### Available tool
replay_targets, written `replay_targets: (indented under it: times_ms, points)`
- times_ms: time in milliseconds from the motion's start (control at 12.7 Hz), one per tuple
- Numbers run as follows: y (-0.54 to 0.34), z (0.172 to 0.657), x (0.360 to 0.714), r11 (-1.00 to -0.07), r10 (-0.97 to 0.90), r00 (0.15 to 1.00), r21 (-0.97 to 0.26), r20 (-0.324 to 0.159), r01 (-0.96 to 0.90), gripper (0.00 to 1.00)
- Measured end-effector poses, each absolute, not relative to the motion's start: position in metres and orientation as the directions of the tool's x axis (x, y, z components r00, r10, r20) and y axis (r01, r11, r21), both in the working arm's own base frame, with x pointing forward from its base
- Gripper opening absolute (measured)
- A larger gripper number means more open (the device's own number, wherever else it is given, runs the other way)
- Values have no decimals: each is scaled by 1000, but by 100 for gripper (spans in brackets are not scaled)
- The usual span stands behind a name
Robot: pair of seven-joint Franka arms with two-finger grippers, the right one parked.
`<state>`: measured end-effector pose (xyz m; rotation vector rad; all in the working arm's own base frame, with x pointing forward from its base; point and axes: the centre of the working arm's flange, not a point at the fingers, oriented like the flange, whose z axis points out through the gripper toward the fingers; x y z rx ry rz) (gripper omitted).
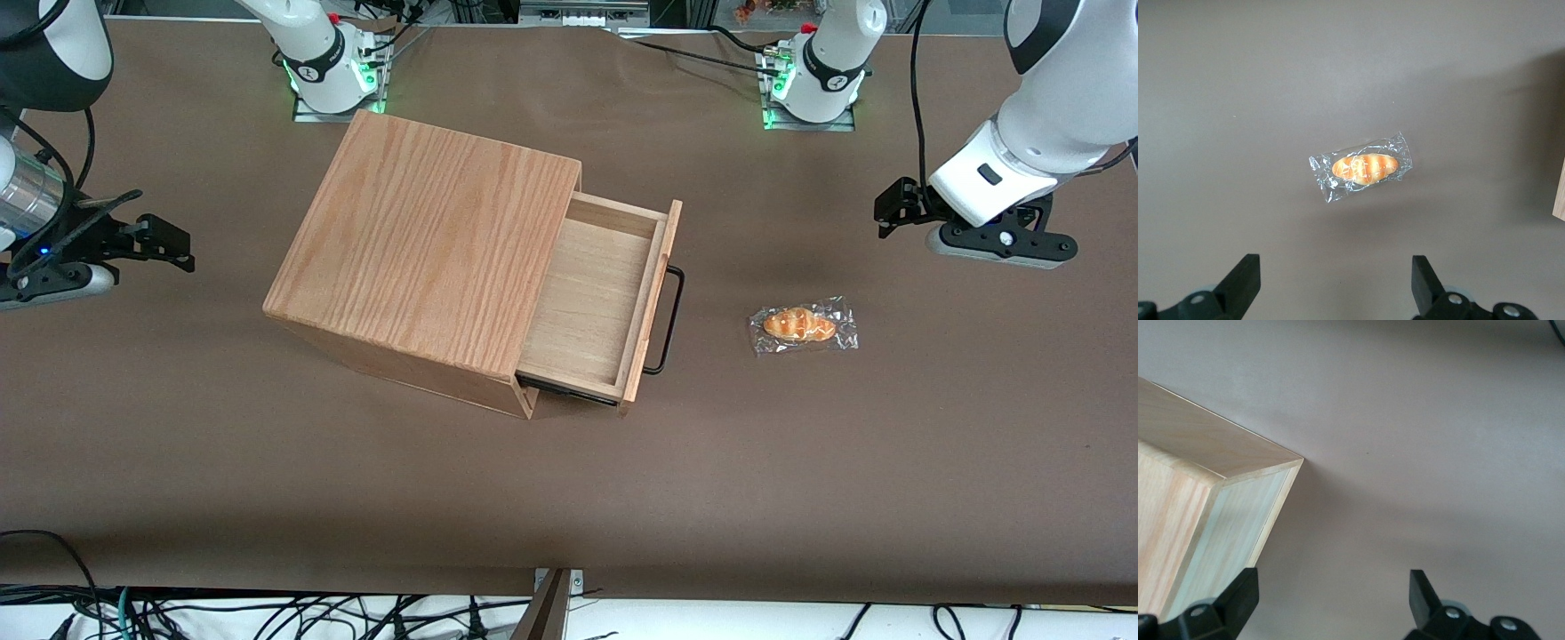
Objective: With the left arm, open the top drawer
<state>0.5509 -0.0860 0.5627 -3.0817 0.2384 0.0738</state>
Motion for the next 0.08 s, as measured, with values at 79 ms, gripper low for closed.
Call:
replay_targets:
  times_ms: [79]
  points:
    - [-86,562,551,-987,-152,987,-46,-52,-155,100]
